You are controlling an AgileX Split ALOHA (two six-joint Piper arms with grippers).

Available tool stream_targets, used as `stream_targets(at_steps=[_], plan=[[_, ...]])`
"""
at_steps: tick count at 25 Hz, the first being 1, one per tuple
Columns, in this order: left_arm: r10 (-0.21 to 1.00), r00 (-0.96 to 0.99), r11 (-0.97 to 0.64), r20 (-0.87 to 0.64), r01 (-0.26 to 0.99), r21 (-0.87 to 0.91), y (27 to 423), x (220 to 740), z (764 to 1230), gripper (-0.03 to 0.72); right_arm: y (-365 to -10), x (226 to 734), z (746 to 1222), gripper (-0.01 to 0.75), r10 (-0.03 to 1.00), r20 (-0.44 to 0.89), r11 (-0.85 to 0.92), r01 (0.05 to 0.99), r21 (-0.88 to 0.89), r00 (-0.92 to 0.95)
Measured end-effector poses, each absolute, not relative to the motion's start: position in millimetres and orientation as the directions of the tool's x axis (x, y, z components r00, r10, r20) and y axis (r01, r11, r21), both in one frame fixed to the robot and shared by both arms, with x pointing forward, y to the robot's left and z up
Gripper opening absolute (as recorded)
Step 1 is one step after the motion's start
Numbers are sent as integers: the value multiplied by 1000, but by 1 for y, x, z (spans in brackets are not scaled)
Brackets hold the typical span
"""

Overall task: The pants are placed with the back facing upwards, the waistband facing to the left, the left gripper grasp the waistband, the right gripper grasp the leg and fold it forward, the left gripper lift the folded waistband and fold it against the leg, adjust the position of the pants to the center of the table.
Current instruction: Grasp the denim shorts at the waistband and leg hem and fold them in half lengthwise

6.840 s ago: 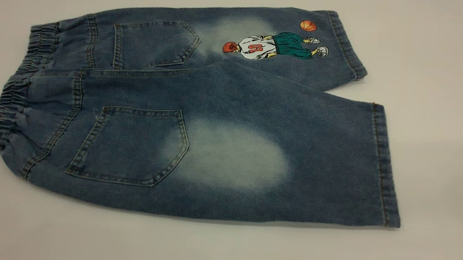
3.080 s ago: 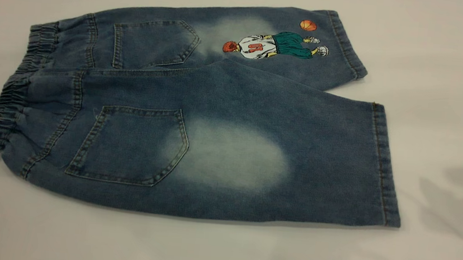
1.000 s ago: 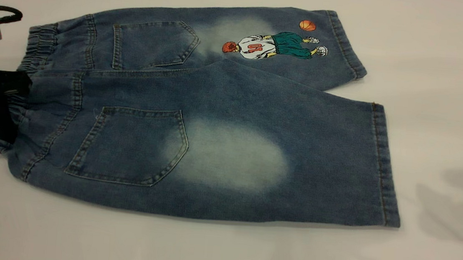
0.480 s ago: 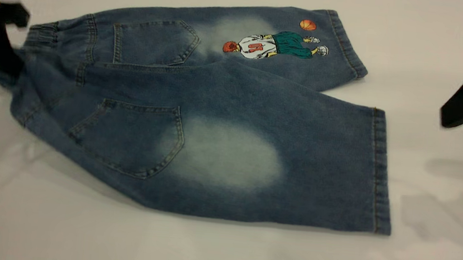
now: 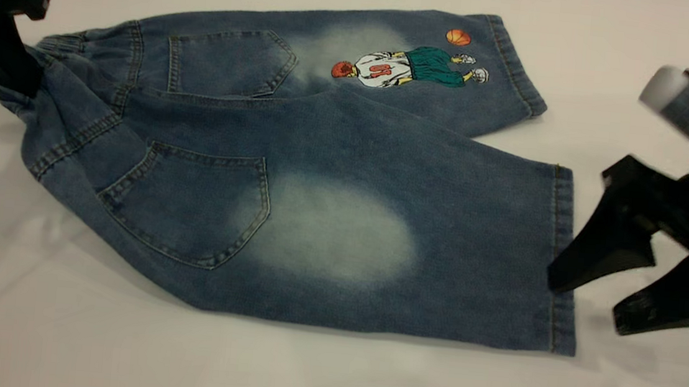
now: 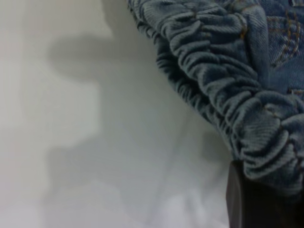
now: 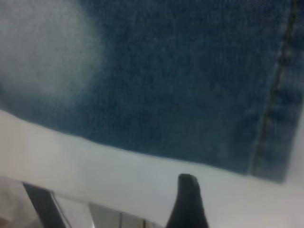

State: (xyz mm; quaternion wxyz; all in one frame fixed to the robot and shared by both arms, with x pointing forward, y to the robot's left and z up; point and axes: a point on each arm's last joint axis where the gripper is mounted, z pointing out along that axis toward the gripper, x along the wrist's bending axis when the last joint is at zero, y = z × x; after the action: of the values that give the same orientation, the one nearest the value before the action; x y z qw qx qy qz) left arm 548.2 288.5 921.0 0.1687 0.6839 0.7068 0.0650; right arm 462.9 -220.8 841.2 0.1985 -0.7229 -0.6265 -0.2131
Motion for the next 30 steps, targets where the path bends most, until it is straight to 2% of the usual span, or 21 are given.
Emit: stream_targets(at_steps=[8,19,22,25,28,30], plan=[[989,-6,55,-150,945,323,288,548,921,141,-220,465,810,451,806,575,-157,987,-23,142],[989,-6,55,-150,945,323,288,548,921,141,-208,458,792,436,701,710,-74,997,-23,68],[989,-6,55,-151,945,321,288,548,921,141,-205,458,788,412,678,733,-50,998,-31,57],[988,-6,54,-151,946,319,288,548,921,141,-206,461,786,300,696,717,-42,999,-19,43],[988,-5,52,-157,953,299,287,546,920,141,-207,468,784,94,716,697,-51,999,-2,38],[987,-6,52,-159,955,291,287,545,920,141,-207,474,785,34,716,697,-65,998,14,37]])
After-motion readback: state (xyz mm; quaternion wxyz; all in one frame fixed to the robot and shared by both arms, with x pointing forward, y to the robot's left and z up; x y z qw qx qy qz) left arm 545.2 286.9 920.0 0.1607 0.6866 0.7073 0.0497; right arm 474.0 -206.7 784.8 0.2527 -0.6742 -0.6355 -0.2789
